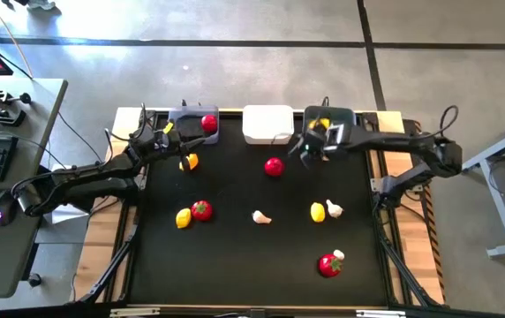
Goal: Sort produce into baskets
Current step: Put the tomato into the black bin
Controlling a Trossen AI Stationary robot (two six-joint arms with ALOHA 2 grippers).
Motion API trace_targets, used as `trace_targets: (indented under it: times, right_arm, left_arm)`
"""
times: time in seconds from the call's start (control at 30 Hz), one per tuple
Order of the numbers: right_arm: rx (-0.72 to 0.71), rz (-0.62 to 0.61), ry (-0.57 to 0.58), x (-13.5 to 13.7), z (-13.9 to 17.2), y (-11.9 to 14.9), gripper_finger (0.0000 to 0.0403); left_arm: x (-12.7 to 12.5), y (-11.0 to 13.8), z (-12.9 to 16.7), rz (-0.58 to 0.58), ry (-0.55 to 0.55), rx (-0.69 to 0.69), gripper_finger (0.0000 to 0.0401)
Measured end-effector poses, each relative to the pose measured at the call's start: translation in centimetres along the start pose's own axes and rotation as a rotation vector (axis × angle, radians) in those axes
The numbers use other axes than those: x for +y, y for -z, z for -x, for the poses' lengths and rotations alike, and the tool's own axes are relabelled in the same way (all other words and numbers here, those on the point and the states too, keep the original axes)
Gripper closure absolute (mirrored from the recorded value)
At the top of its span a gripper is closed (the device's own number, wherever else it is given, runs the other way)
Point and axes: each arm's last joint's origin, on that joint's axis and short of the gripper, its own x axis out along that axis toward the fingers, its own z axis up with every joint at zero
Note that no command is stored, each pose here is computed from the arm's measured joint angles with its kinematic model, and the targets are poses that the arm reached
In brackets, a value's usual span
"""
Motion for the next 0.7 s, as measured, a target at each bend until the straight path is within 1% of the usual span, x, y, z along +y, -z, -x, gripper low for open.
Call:
trace_targets:
  times: [0.13,0.2,0.27,0.4,0.53,0.63,0.7]
  right_arm:
    - [0.079,0.043,-0.069,1.0,-2.1,2.3,0.0148]
    - [0.099,0.064,-0.11,1.4,-3.2,3.2,0.0148]
    - [0.106,0.097,-0.139,1.6,-4.1,4.0,0.0148]
    - [0.121,0.162,-0.144,1.7,-4.8,5.0,0.0149]
    - [0.061,0.224,-0.139,2.3,-4.4,5.1,0.0163]
    - [-0.039,0.247,-0.209,3.3,-4.3,4.7,0.019]
    - [-0.108,0.253,-0.279,4.1,-4.3,4.6,0.0219]
  left_arm:
    - [0.0,0.0,0.0,0.044,0.003,0.0,0.0332]
    - [0.0,0.0,0.0,0.074,0.008,-0.001,0.0332]
    - [0.0,0.0,0.0,0.077,0.009,-0.001,0.0332]
    - [0.0,0.0,0.0,0.077,0.008,-0.001,0.0332]
    - [0.0,0.0,0.0,0.077,0.009,-0.001,0.0332]
    - [-0.4,-0.1,-0.1,0.074,0.032,-0.005,0.0334]
    - [-1.0,-0.6,-0.3,0.068,0.07,-0.017,0.0342]
